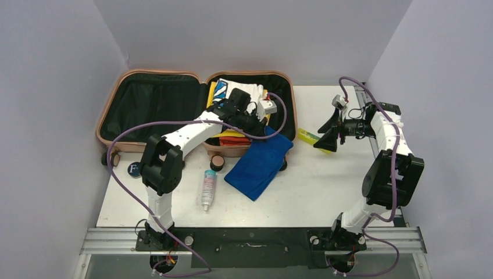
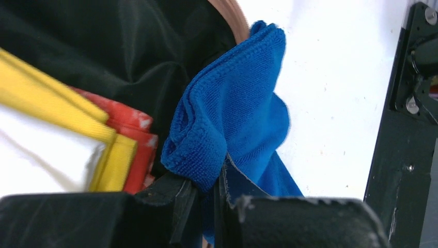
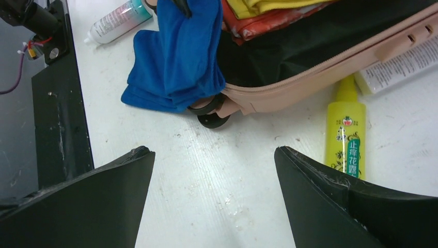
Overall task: Pack the luggage
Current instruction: Pick up the clothes at the center of the board, then place the clothes in the luggage.
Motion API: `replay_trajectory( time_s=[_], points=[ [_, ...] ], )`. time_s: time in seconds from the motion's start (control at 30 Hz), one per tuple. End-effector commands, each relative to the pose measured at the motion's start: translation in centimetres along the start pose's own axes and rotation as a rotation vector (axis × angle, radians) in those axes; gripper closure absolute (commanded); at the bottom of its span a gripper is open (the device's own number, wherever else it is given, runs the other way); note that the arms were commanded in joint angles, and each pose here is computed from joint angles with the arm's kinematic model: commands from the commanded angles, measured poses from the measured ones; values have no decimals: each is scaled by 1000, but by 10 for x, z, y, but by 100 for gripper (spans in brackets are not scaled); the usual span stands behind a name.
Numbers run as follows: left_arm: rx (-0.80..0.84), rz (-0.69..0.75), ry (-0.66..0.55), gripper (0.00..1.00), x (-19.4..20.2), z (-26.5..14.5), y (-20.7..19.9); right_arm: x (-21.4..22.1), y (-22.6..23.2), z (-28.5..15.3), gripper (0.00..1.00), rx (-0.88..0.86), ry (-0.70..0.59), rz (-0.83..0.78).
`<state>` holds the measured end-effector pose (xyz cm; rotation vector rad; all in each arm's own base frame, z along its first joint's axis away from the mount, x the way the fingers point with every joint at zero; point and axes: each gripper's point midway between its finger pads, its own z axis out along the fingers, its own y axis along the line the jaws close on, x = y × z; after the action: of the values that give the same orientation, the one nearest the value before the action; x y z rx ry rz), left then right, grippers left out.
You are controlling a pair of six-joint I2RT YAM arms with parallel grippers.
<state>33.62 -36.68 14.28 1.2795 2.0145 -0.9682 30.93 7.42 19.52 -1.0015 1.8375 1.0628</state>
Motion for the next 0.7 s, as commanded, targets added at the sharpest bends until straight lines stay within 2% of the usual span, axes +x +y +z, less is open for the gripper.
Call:
replay_trajectory(
  time_s=[0.0, 0.23, 0.4, 0.67],
  points=[
    [-181, -35, -127, 100, -43, -30, 56, -16, 2, -7, 10, 23, -60, 6],
    [-319, -129, -209, 100, -54, -54, 110, -17, -24, -7, 10, 259, -21, 4],
    [-383, -154, -223, 100, -58, -65, 148, -18, -11, 9, 10, 223, 14, -11],
    [-408, -190, -178, 100, -46, -69, 197, -16, -7, 14, 10, 219, 26, -11]
  ],
)
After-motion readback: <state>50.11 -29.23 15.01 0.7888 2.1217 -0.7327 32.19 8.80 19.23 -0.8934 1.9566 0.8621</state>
